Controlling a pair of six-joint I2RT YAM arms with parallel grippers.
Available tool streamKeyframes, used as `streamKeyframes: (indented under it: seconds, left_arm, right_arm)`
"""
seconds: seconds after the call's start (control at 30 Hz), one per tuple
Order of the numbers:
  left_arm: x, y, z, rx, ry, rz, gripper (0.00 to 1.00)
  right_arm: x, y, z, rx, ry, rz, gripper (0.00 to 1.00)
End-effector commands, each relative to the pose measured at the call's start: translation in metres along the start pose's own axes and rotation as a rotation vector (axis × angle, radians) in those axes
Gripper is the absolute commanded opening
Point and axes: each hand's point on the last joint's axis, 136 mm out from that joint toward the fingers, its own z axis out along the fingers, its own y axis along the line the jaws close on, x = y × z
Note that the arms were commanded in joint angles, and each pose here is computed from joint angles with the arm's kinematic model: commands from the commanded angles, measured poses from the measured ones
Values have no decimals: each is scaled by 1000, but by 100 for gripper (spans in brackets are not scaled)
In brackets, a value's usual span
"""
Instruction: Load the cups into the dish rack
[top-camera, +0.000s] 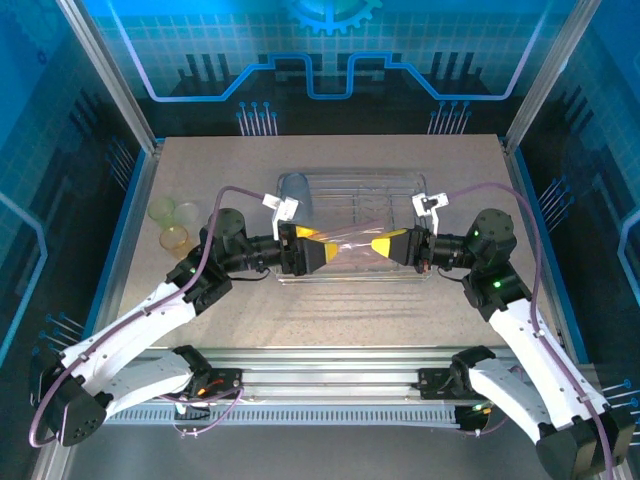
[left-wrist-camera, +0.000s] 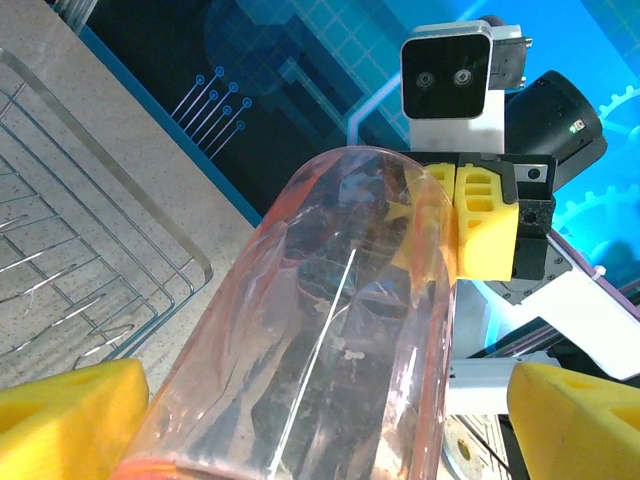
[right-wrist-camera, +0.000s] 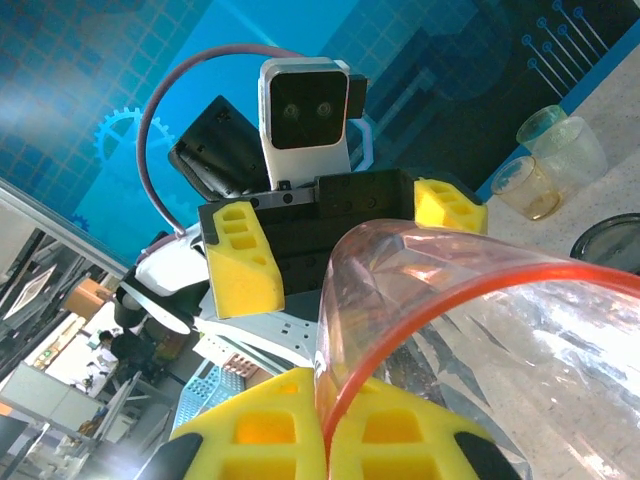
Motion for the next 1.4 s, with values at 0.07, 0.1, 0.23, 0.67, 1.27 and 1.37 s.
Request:
streamKeyframes:
  seconds: [0.07, 0.1, 0.23, 0.67, 1.27, 1.37]
  left_arm:
    - [-2, -7, -5, 8, -14, 31, 99]
    - [-1, -7, -6, 8, -13, 33, 99]
    - [2, -6, -7, 15, -9, 33, 99]
    - [7, -13, -5, 64, 17, 31, 91]
    - [-3, -14, -6, 50, -25, 54, 40]
    - [-6, -7, -7, 1, -42, 52, 32]
  right_arm:
    - [-13, 14, -2, 0, -32, -77, 0]
    - [-14, 14, -3, 2, -36, -77, 0]
    - [-17, 15, -4, -3, -54, -73, 0]
    - [-24, 13, -2, -35, -70, -52, 0]
    - [-11, -6, 4, 9, -14, 9, 18]
    - [-7, -17, 2, 87, -6, -1, 45]
